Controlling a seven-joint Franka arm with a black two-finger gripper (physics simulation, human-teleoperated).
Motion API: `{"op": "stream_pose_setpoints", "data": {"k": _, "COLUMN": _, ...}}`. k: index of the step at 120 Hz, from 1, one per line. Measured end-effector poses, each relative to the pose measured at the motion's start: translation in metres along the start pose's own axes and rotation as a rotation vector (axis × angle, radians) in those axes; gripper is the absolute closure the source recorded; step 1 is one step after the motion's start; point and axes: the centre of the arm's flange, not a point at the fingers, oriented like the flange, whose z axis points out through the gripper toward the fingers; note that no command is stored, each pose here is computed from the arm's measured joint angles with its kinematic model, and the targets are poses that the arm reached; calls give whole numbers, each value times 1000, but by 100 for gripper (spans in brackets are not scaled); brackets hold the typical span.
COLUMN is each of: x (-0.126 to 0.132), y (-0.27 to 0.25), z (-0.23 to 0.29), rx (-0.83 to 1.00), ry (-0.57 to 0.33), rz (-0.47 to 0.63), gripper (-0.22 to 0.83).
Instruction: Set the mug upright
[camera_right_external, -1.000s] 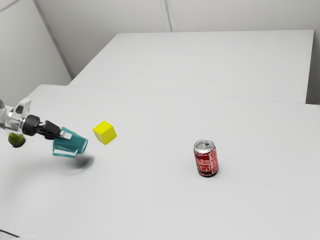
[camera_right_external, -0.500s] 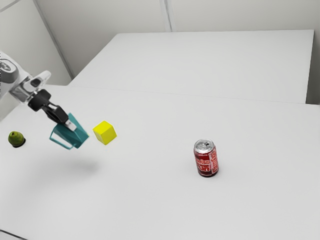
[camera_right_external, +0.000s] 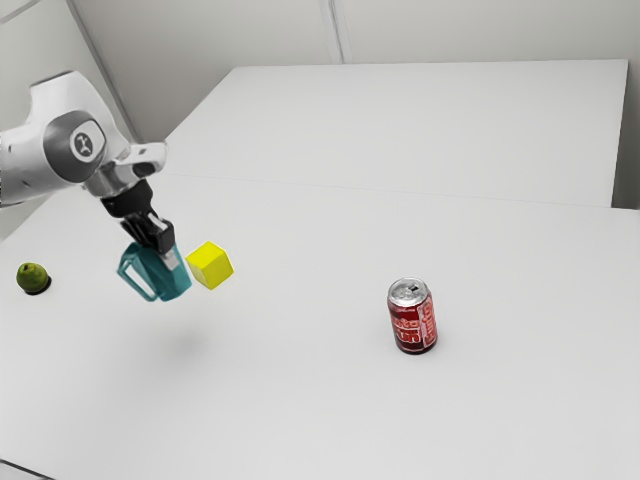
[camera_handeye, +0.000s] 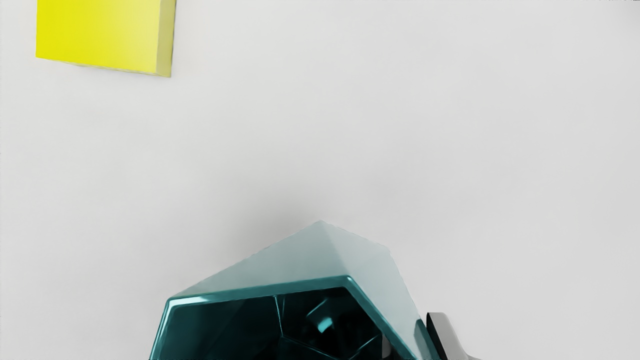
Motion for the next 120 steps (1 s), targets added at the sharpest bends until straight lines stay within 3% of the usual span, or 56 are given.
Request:
{"op": "stream_pose_setpoints", "data": {"k": 46, "x": 20, "y": 37, "z": 38, "rx": 180, "ry": 63, "rz": -70, "gripper": 77}}
{"op": "stream_pose_setpoints", "data": {"k": 120, "x": 6, "y": 60, "z": 99, "rx": 256, "ry": 75, "rz": -250, "gripper": 77}}
